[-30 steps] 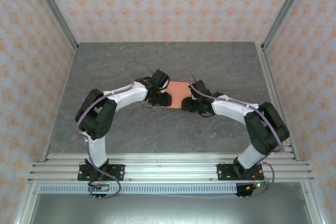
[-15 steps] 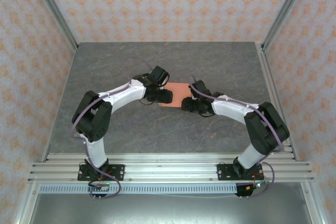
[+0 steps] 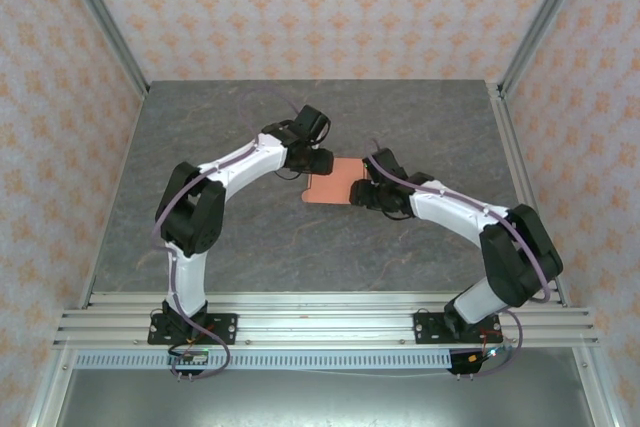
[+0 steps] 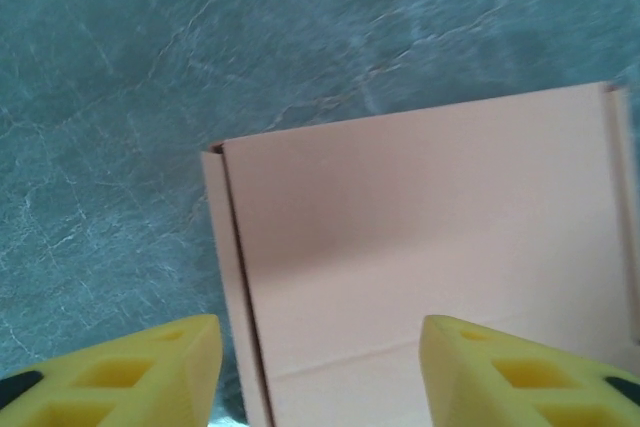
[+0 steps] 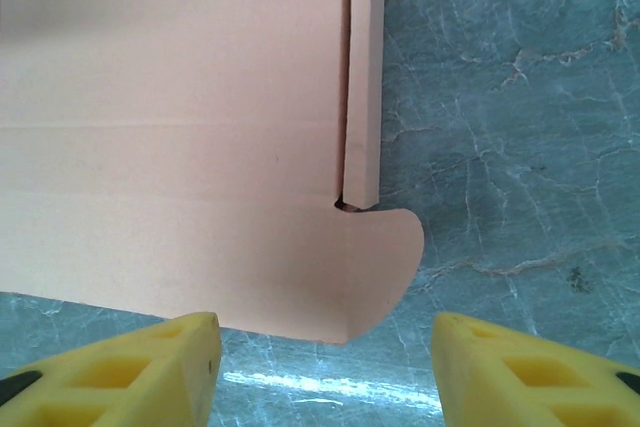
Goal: Fold the paper box
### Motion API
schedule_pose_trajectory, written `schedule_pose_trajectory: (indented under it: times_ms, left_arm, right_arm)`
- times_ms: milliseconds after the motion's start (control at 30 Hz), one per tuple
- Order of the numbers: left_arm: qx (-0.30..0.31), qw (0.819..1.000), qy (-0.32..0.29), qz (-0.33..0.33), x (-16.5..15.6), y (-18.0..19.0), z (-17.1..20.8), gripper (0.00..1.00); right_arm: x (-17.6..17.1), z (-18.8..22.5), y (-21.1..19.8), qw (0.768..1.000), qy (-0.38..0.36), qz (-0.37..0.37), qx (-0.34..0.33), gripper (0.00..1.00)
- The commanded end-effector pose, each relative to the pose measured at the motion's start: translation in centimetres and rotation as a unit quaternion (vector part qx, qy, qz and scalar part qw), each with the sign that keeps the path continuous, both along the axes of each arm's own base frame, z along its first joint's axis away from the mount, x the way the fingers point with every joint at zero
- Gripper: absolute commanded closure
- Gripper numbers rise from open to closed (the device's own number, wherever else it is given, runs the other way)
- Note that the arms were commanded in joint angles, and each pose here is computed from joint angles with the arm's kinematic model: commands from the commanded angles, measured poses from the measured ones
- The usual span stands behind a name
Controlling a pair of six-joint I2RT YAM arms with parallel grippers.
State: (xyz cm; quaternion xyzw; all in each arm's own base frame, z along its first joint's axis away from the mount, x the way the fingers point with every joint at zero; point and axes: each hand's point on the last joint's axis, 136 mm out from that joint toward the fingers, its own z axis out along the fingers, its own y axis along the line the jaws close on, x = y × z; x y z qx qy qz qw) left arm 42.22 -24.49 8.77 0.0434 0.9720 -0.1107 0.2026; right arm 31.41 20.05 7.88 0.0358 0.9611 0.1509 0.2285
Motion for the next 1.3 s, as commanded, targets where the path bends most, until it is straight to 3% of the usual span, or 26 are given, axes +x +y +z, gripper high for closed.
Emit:
schedule_pose_trajectory:
  times_ms: [0, 433, 933, 1267]
  left_arm:
    - [-0.007, 1.000, 0.015, 0.013, -0.1, 0.8, -0.5, 0.53]
    - [-0.037, 0.998, 0.035, 0.035, 0.5, 1.0, -2.1, 0.66]
    - [-0.050, 0.996, 0.059, 0.048, 0.2, 0.6, -3.9, 0.87]
    - [-0.055, 0.995, 0.067, 0.054, -0.1, 0.6, -4.4, 0.93]
  right_arm:
    - [0.7, 0.8, 0.3, 1.000, -0.013, 0.004, 0.002, 0.41]
    - [2.9, -0.8, 1.8, 0.999, -0.004, 0.038, -0.003, 0.39]
    - [1.4, -2.7, 1.9, 0.999, 0.039, 0.022, 0.018, 0.42]
    - [1.3, -2.8, 2.7, 0.998, 0.048, 0.024, 0.042, 0.47]
